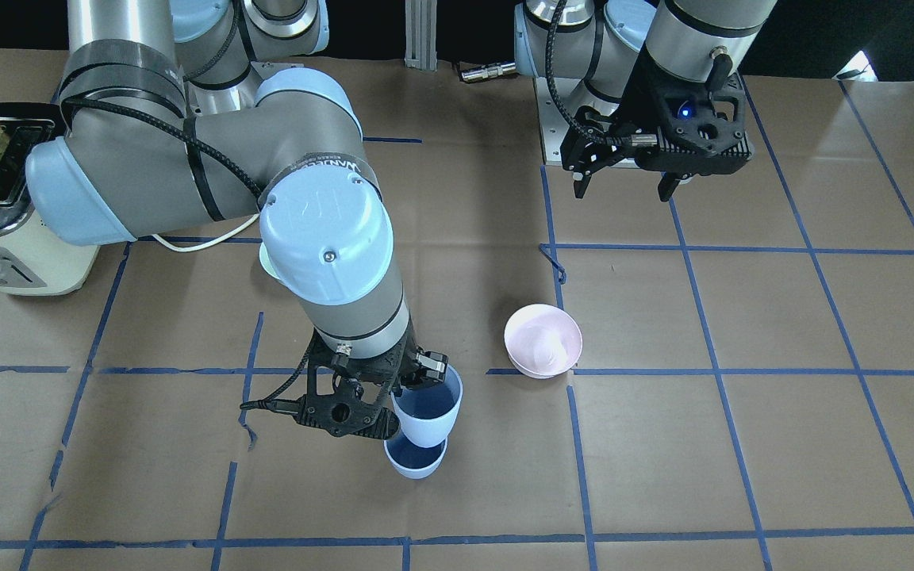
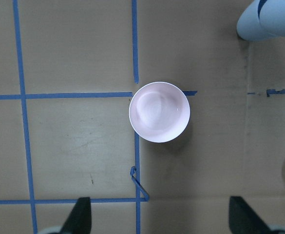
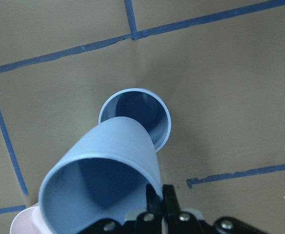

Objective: Stack blue cups with both arms

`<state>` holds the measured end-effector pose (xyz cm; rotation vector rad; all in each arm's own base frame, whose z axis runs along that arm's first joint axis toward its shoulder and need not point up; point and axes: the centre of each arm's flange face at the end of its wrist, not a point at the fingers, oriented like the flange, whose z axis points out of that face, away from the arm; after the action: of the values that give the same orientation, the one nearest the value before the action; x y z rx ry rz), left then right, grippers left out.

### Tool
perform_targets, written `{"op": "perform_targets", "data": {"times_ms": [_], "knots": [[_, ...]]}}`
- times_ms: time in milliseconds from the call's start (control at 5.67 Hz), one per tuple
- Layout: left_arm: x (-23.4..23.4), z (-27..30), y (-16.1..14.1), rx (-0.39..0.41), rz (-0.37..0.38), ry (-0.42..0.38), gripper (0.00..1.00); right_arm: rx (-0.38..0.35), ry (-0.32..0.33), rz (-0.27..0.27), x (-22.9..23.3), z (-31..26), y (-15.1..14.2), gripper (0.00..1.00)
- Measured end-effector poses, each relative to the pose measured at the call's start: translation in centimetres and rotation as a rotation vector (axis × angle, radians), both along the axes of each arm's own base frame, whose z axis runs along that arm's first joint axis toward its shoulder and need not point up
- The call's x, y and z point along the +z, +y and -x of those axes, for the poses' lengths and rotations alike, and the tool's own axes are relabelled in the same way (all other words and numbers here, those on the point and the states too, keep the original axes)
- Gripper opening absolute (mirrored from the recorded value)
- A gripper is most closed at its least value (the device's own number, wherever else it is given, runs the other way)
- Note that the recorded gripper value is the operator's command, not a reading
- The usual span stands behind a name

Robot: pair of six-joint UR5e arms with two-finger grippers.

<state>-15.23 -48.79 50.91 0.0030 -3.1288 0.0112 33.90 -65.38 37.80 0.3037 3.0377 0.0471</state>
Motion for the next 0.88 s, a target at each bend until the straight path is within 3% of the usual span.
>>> {"op": "perform_targets", "data": {"times_ms": [529,706,882], "knots": [[-0.2,-0.1,-0.2,0.019,-0.003,0.001,0.99,-0.003,0.011,-0.035,-2.6,0.0,-0.6,0.07],[-0.2,-0.1,-0.2,0.019,-0.003,0.001,0.99,-0.003,0.014,-0.044,-3.2,-0.1,-0.7,0.13],[-0.2,-0.1,-0.2,0.019,-0.003,0.001,0.99,-0.003,0.016,-0.052,-3.9,-0.1,-0.9,0.66]]}}
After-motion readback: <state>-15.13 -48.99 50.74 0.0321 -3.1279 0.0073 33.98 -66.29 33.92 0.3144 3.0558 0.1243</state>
